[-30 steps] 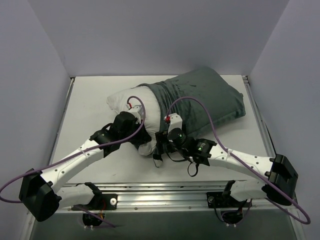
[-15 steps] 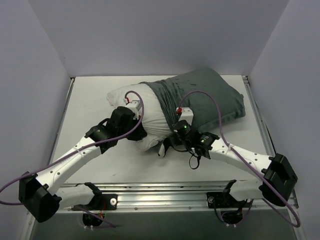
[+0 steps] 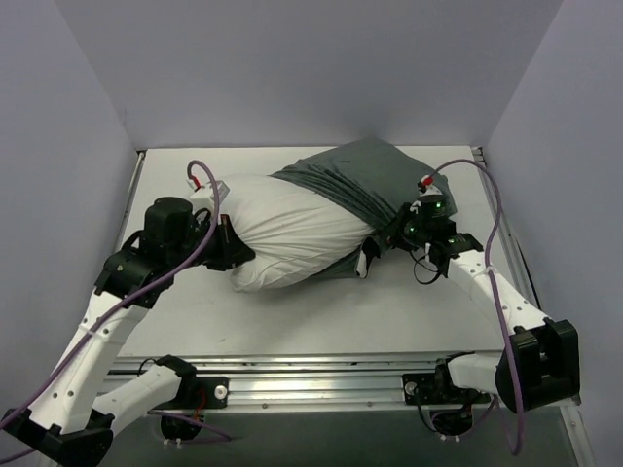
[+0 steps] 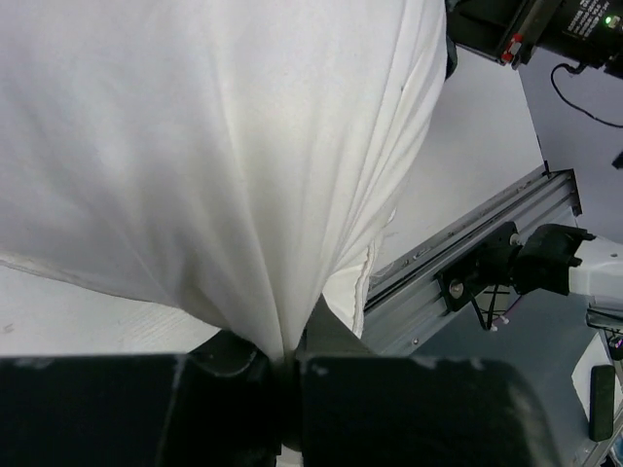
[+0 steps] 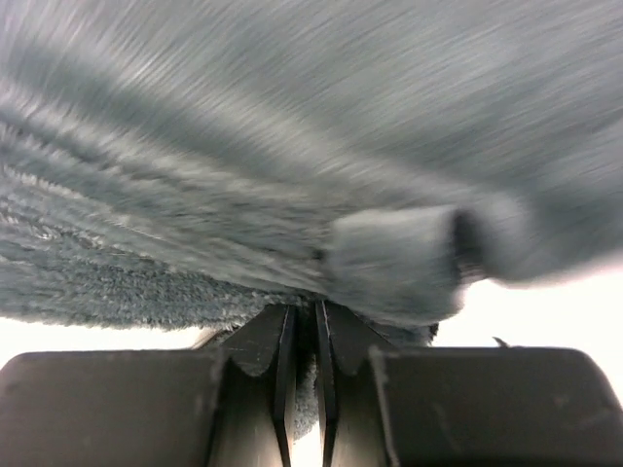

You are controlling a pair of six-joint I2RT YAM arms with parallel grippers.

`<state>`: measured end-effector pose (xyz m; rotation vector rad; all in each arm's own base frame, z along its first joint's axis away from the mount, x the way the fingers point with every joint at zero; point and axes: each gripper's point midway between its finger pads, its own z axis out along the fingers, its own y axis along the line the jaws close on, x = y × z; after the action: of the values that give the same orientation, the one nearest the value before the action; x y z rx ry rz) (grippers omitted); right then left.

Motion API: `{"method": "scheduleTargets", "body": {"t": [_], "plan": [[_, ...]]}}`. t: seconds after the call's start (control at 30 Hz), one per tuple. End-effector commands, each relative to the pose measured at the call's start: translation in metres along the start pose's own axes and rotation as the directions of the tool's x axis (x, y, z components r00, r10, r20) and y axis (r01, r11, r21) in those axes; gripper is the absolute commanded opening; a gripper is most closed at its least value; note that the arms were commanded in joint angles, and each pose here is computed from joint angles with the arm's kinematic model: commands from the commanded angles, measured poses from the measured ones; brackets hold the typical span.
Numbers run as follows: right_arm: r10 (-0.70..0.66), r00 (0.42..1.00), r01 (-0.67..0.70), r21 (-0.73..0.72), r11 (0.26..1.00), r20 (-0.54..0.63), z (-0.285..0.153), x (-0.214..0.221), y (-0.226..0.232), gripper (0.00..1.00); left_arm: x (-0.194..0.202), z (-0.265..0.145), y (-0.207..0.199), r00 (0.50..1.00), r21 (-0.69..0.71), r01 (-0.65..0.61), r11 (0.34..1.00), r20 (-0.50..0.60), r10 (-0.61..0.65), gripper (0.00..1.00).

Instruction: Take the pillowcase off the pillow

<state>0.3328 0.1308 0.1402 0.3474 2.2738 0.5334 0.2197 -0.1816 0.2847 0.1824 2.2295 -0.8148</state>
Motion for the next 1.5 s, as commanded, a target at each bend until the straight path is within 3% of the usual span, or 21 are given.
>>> {"method": "scheduleTargets", "body": {"t": [0.0,0.07,0.13,0.33,0.37,0.4,0.43,0.47,0.5,0.53,0.6,0.7,0.83,0.87,1.0,1.13,1.33,1.47], "plan": [[0.119,0.987,-0.156,0.462,0.873,0.107,-0.018,-0.02,-0.147,0.0,-0.059,-0.102,-0.004,0.932,-0.118,-0.074,0.99,0.344,0.111,0.02],[0.17,0.974,-0.218,0.398,0.891,0.153,-0.016,-0.032,-0.152,0.0,-0.052,-0.108,0.001,0.933,-0.142,-0.067,0.988,0.343,0.112,0.02],[0.165,0.979,-0.194,0.308,0.931,0.118,-0.011,-0.032,-0.133,0.0,-0.046,-0.107,0.002,0.933,-0.136,-0.083,0.987,0.337,0.125,0.02],[-0.01,0.996,0.001,0.105,0.994,0.092,-0.022,-0.021,-0.077,0.0,0.017,-0.077,0.003,0.976,0.012,-0.096,0.995,0.196,0.092,0.03],[-0.03,0.994,0.021,0.086,0.996,0.101,-0.027,-0.019,-0.071,0.01,0.025,-0.076,0.005,0.979,0.017,-0.086,0.996,0.188,0.081,0.12],[-0.06,0.99,0.054,0.055,0.997,0.125,-0.035,-0.02,-0.059,0.1,0.036,-0.07,0.012,0.986,0.007,-0.054,0.998,0.156,0.053,0.29],[-0.069,0.989,0.064,0.043,0.997,0.131,-0.039,-0.019,-0.056,0.16,0.04,-0.07,0.013,0.987,0.008,-0.047,0.999,0.152,0.045,0.49],[-0.077,0.987,0.076,0.016,0.997,0.142,-0.044,-0.02,-0.049,0.23,0.042,-0.071,0.014,0.987,0.007,-0.038,0.999,0.154,0.037,0.78],[-0.09,0.981,0.093,-0.012,0.996,0.169,-0.053,-0.024,-0.041,0.38,0.042,-0.072,0.015,0.987,0.004,-0.032,0.999,0.159,0.031,0.88],[-0.103,0.979,0.111,-0.031,0.993,0.178,-0.058,-0.026,-0.035,0.44,0.038,-0.073,0.013,0.984,0.006,-0.035,0.999,0.177,0.033,0.94],[-0.126,0.967,0.152,-0.106,0.983,0.222,-0.074,-0.037,-0.012,0.6,0.026,-0.074,0.011,0.976,0.002,-0.03,1.0,0.214,0.029,0.94],[-0.141,0.948,0.203,-0.202,0.958,0.287,-0.091,-0.052,0.026,0.74,-0.007,-0.071,-0.003,0.96,0.035,-0.049,0.998,0.278,0.037,0.94],[-0.205,0.913,0.303,-0.249,0.92,0.353,-0.102,-0.079,0.072,0.8,-0.048,-0.051,-0.015,0.947,0.055,-0.103,0.993,0.312,0.081,0.94],[-0.233,0.908,0.332,-0.257,0.908,0.348,-0.1,-0.078,0.084,0.81,-0.054,-0.032,-0.008,0.957,0.035,-0.106,0.994,0.276,0.093,0.94],[-0.383,0.885,0.445,-0.237,0.863,0.266,-0.061,-0.077,0.121,0.84,-0.072,0.014,0.018,0.976,-0.074,-0.079,0.994,0.197,0.092,0.94],[-0.478,0.839,0.524,-0.152,0.838,0.259,-0.029,-0.084,0.149,0.84,-0.079,0.05,0.045,0.981,-0.172,-0.034,0.985,0.184,0.066,0.94],[-0.555,0.825,0.564,-0.101,0.82,0.103,0.031,-0.042,0.127,0.84,-0.023,0.088,0.05,0.991,-0.182,-0.091,0.979,0.082,0.107,0.94],[-0.586,0.81,0.586,-0.031,0.81,-0.022,0.05,0.004,0.083,0.85,0.035,0.105,0.044,0.999,-0.106,-0.037,0.994,-0.028,0.035,0.94]]}}
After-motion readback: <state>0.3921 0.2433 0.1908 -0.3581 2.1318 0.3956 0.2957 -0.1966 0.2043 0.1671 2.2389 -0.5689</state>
